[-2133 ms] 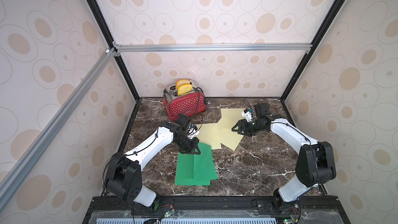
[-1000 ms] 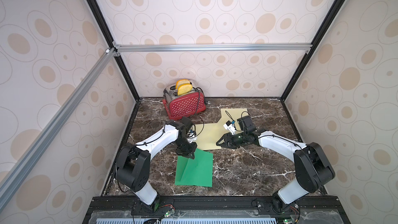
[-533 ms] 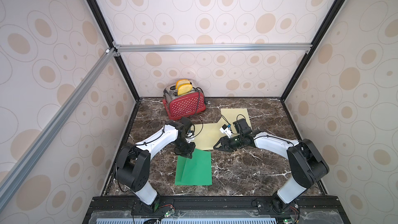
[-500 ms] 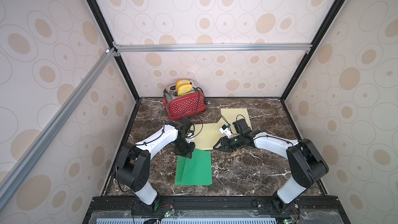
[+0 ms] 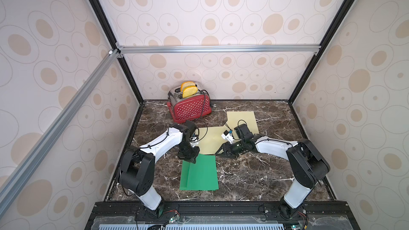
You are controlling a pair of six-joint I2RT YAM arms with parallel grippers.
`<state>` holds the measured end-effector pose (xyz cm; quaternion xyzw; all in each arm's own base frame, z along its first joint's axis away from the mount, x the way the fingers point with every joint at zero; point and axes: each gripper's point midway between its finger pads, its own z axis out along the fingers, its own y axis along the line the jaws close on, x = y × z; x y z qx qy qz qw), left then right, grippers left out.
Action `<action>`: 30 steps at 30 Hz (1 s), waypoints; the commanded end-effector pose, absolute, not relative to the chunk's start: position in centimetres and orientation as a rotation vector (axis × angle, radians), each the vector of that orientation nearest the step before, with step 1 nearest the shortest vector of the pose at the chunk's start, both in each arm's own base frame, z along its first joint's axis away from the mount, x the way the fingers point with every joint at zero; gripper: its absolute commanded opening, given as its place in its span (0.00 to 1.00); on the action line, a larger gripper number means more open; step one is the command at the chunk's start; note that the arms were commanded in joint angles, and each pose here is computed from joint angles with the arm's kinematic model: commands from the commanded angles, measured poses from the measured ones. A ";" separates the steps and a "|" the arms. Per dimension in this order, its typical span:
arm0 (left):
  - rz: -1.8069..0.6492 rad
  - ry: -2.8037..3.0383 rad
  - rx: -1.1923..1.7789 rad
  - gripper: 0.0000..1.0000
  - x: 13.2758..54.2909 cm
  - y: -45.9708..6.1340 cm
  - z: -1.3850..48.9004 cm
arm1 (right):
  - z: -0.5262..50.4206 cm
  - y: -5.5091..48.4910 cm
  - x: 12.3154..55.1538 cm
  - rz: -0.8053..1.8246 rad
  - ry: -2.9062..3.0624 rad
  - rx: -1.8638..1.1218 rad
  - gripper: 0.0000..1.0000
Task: Sort the scattered colored papers by color
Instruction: Place the colored paper.
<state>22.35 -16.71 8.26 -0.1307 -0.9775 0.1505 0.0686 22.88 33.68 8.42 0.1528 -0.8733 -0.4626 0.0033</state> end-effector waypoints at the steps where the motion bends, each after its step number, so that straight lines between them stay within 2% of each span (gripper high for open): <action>1: 0.417 -2.927 -0.454 0.00 22.7 -16.2 8.8 | 9.1 35.0 23.0 -1.488 -2.716 0.519 0.51; 11: 0.425 -2.922 -0.473 0.00 23.1 -16.3 8.7 | 7.7 36.7 22.3 -1.477 -2.672 0.537 0.50; 16: 0.434 -2.917 -0.473 0.00 23.1 -16.5 8.5 | 6.9 37.2 22.1 -1.460 -2.657 0.543 0.45; 30: 0.452 -2.965 -0.424 0.00 24.7 -17.1 8.7 | 5.4 36.7 21.6 -1.371 -2.663 0.554 0.42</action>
